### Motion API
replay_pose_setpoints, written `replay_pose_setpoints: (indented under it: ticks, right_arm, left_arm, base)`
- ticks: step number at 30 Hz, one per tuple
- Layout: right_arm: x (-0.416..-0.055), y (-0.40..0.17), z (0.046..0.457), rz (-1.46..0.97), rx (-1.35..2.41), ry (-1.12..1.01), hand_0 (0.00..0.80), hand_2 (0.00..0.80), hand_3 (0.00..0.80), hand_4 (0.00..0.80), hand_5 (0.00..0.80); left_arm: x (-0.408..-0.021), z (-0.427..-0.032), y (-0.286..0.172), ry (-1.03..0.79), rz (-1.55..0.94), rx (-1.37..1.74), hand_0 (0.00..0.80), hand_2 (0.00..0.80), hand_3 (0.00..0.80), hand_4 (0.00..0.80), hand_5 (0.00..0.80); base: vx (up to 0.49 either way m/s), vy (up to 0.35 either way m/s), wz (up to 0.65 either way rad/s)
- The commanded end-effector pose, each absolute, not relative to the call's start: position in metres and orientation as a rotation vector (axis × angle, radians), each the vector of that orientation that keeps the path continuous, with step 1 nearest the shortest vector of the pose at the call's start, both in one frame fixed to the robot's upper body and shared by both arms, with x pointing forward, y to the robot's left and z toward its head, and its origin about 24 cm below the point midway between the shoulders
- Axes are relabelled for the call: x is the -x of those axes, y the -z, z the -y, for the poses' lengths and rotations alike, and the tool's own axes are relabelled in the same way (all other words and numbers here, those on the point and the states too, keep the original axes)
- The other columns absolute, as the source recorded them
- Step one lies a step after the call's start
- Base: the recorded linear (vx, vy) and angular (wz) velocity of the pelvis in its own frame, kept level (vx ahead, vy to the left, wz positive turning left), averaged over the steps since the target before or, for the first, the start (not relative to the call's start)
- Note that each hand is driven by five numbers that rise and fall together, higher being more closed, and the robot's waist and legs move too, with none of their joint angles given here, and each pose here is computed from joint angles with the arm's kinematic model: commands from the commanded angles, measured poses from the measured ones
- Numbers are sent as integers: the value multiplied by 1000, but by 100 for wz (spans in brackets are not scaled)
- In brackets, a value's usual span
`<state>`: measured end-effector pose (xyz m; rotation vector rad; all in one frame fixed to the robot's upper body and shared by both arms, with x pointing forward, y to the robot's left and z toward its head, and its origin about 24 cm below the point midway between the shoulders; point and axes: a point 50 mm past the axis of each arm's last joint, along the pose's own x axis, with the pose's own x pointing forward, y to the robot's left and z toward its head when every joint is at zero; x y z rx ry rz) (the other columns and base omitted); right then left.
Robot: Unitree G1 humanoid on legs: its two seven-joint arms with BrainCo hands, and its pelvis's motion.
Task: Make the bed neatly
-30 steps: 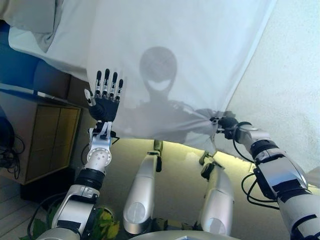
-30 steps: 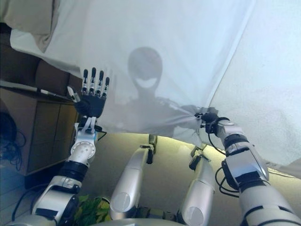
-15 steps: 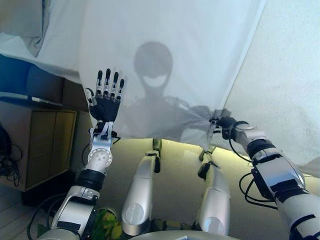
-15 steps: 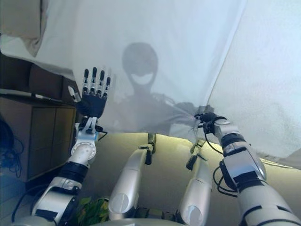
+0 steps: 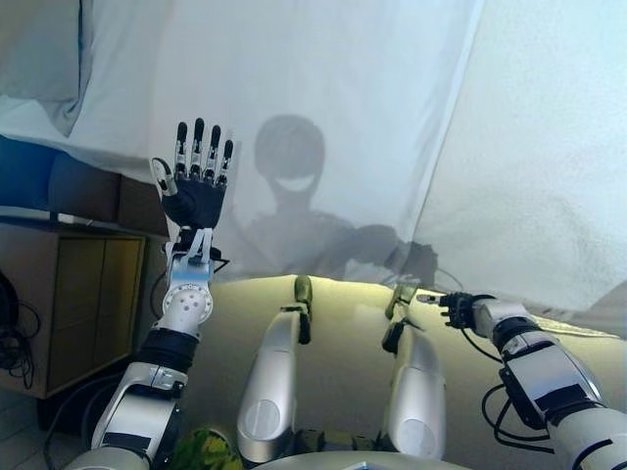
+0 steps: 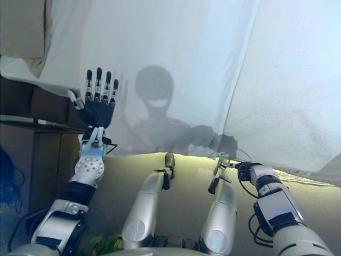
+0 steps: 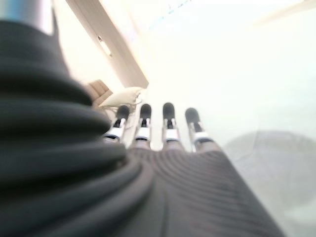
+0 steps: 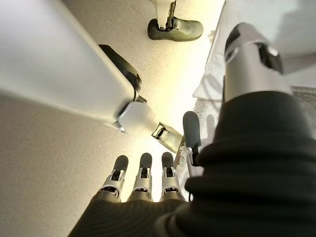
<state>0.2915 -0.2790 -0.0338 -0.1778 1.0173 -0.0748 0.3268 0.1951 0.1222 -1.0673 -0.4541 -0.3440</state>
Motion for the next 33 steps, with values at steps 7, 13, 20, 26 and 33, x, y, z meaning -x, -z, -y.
replay_pose_setpoints:
  ticks: [7,13,20,26,33]
  right_arm:
    - [-248,64,294,-1089,178,55,0,0,0,0,0]
    - [-201,96,282,-1104,109,-42,0,0,0,0,0]
    - [-135,127,270,-1232,-18,-110,0,0,0,0,0]
    - [-97,147,256,-1272,-221,44,0,0,0,0,0]
    - [-78,159,245,-1270,-344,173,0,0,0,0,0]
  left_arm:
    - [-315,-252,-120,180,512,1003,0,0,0,0,0]
    - [-287,-281,-59,-11,306,891,0,0,0,0,0]
    - [-234,-303,16,-197,-7,811,0,0,0,0,0]
    - [-185,-297,75,-277,-353,670,0,0,0,0,0]
    - [-117,-284,133,-347,-859,398,0,0,0,0,0]
  base:
    - [73,-83,-12]
    - [134,-59,-18]
    - [206,9,-16]
    - [126,11,-13]
    - [53,-5,-3]
